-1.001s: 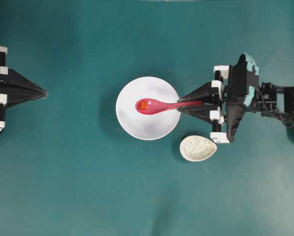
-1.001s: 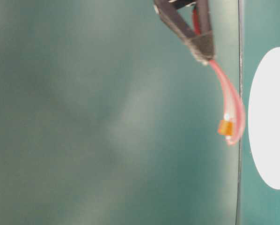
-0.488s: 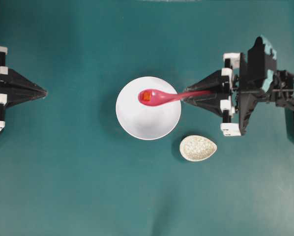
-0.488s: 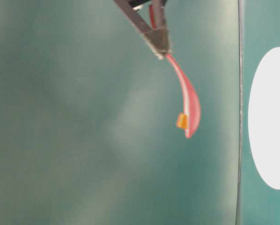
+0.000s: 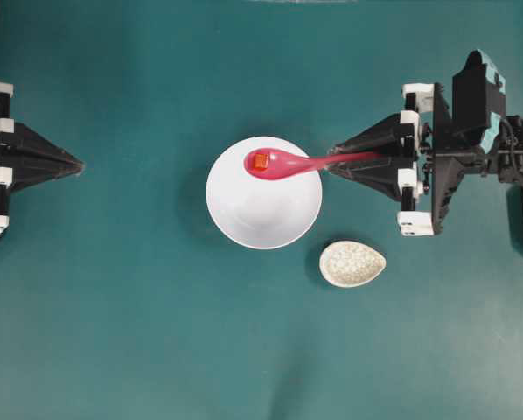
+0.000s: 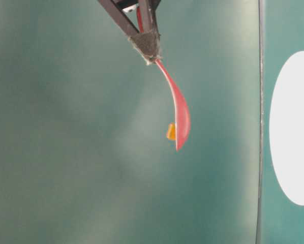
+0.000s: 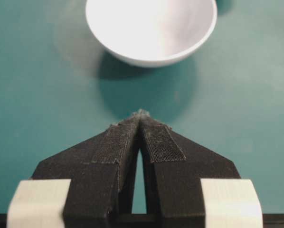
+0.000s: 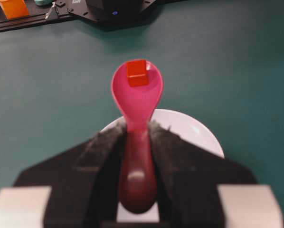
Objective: Grip the spoon and scoop the red block from the bowl with right arm.
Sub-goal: 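Hold the spoon with the red cube steady above the bowl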
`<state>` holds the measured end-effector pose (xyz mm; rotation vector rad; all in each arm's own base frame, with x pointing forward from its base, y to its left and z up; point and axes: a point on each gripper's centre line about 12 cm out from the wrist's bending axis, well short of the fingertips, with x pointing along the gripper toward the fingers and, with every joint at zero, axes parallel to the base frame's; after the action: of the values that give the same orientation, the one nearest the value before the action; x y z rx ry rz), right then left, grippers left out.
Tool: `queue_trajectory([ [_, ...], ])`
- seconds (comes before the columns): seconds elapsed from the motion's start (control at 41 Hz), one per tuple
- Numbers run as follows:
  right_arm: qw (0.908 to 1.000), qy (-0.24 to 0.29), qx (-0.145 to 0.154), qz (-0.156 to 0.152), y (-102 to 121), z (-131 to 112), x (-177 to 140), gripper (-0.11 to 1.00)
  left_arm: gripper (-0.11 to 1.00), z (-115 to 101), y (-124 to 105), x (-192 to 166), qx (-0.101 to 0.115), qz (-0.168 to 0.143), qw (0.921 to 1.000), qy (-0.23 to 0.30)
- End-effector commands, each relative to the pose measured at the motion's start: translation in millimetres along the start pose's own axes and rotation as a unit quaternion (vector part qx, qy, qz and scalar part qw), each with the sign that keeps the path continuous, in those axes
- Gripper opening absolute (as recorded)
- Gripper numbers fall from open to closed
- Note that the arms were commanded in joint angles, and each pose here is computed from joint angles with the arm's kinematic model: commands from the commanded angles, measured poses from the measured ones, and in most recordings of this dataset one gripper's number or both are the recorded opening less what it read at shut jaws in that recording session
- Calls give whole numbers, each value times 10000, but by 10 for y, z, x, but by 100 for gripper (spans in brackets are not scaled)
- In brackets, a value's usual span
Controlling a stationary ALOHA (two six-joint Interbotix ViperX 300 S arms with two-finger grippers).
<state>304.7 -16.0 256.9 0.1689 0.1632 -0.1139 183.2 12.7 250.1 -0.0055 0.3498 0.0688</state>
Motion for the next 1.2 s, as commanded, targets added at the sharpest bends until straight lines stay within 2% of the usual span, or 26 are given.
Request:
queue_trajectory([
  [0.0, 9997, -242, 15, 34, 25, 152, 5, 24, 0, 82, 7, -7, 10, 18, 9999, -100],
  [1.172, 9998, -173, 14, 35, 24, 129, 0, 24, 0, 80, 7, -4, 10, 18, 10000, -92],
])
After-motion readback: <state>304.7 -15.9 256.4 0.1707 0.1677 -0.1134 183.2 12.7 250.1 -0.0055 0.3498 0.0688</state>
